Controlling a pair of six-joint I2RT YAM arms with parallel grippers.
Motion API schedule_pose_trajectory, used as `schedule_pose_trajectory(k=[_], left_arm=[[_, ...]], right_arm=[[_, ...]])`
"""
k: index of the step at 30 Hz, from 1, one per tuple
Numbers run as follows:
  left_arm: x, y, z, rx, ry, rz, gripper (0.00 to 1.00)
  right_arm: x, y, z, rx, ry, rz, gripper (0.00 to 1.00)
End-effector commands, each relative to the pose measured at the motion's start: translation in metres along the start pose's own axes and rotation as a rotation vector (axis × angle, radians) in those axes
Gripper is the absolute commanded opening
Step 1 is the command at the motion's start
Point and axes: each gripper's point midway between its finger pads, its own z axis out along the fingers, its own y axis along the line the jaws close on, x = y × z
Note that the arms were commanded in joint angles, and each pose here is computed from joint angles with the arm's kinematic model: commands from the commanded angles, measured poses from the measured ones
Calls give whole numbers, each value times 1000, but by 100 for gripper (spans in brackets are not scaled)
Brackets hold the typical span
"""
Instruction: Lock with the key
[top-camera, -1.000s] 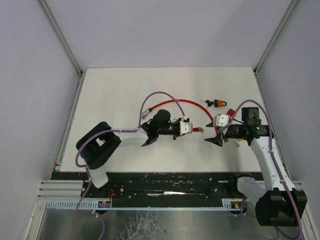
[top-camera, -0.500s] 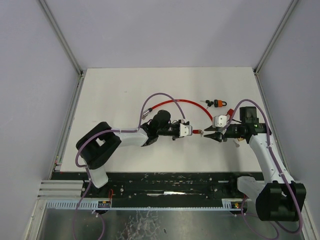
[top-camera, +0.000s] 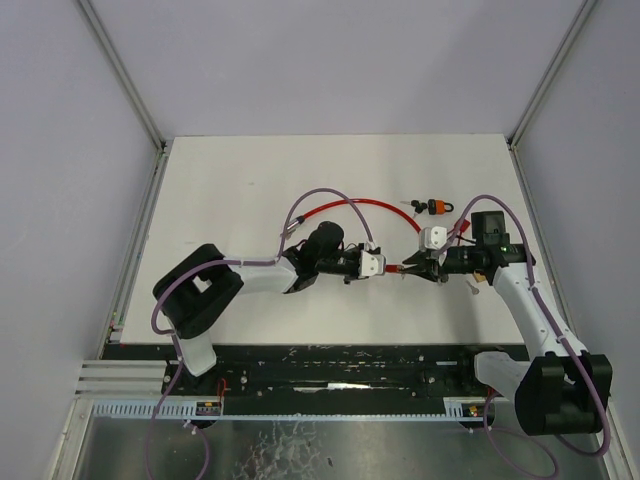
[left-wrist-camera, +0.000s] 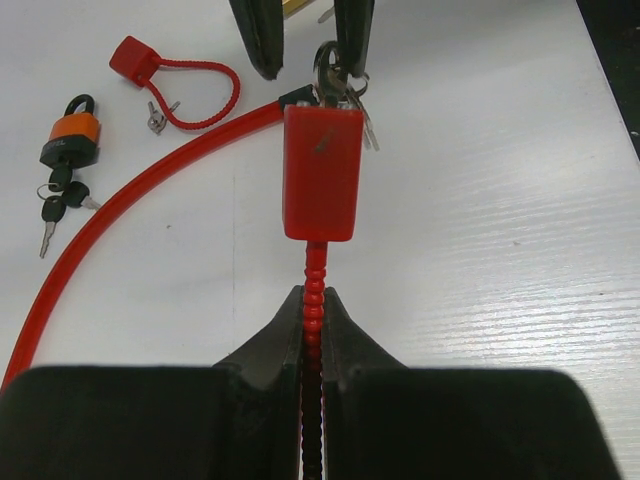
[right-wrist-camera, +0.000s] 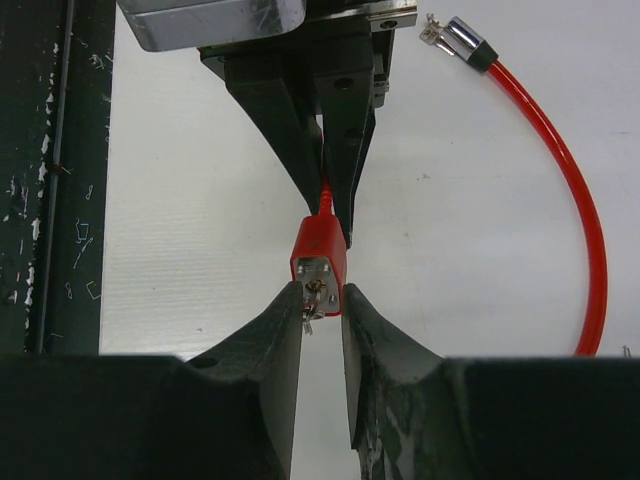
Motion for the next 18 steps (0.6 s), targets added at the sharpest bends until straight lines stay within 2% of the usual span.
schedule_pose_trajectory(k=[1, 12, 18], left_arm=[[-16, 7, 4, 4, -41, 50, 0], [-14, 5, 5, 16, -38, 54, 0], [-15, 1, 6, 39, -42, 58, 0]], right_arm=[[-2, 0, 3, -11, 4, -6, 27], [5, 11, 2, -76, 50, -61, 15], [10, 20, 4, -125, 77, -162, 8]])
